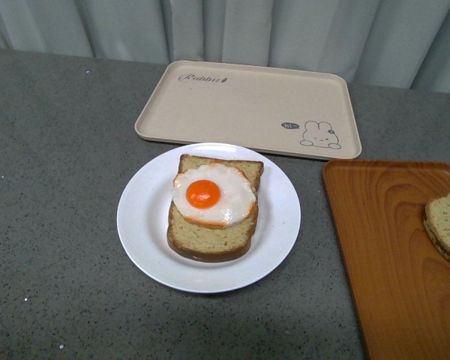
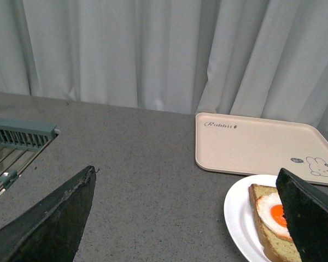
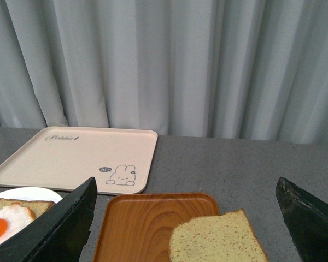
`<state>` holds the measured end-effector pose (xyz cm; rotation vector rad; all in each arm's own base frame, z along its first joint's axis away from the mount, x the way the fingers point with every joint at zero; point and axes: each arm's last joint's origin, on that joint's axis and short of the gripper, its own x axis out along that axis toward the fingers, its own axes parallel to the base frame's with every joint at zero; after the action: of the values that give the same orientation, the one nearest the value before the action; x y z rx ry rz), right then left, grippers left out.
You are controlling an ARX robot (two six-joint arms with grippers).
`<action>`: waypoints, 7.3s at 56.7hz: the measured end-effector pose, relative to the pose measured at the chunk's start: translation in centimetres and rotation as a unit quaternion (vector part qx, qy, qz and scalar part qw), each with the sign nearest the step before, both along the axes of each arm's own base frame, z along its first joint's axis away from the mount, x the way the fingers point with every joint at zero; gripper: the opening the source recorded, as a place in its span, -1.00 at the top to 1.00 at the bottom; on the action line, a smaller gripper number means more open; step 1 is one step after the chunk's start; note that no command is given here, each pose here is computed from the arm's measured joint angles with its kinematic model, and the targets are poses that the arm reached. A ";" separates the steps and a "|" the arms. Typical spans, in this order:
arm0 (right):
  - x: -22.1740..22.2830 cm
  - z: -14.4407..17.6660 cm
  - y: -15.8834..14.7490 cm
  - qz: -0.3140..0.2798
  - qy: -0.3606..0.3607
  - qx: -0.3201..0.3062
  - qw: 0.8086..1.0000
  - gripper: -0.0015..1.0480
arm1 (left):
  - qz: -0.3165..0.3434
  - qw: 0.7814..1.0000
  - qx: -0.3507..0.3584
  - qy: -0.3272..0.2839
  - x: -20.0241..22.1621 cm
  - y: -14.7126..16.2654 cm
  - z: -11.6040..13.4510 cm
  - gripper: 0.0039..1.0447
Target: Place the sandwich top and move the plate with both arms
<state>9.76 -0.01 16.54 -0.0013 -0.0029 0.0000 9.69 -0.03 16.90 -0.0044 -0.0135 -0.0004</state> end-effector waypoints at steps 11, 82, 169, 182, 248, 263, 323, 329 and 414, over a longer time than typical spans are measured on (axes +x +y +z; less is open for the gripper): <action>0.0 0.0 0.0 0.000 0.000 0.000 1.000 -0.83 | 0.000 1.000 0.000 0.000 0.0 0.0 0.0 -0.89; 0.0 0.0 0.0 0.000 0.000 0.000 1.000 -0.83 | 0.000 1.000 0.000 0.000 0.0 0.0 0.0 -0.89; 0.0 0.0 0.0 0.000 0.000 0.000 1.000 -0.83 | 0.000 1.000 0.000 0.000 0.0 0.0 0.0 -0.89; 1.5 -0.5 -1.2 -0.129 0.086 -0.020 0.988 -0.83 | 0.000 1.000 0.000 0.000 0.0 0.0 0.0 -0.89; 21.2 -7.8 -19.6 0.001 0.450 0.323 0.833 -0.83 | 0.000 1.000 0.000 0.000 0.0 0.0 0.0 -0.89; 22.3 -11.2 -20.5 0.034 0.478 0.360 0.801 -0.83 | 0.000 1.000 0.000 0.000 0.0 0.0 0.0 -0.89; 24.9 -10.9 -16.4 0.076 0.494 0.339 0.797 0.82 | 0.000 1.000 0.000 0.000 0.0 0.0 0.0 -0.88; 24.8 -9.3 -15.2 0.096 0.481 0.331 0.806 0.94 | 0.000 1.000 0.000 0.000 0.0 0.0 0.0 -0.89; 27.2 -11.7 8.9 0.278 0.510 0.326 0.746 0.39 | 0.000 1.000 0.000 0.000 0.0 0.0 0.0 -0.89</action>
<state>37.01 8.90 4.86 0.7122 1.1124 0.6086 9.68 -0.03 16.91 -0.0044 -0.0143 -0.0008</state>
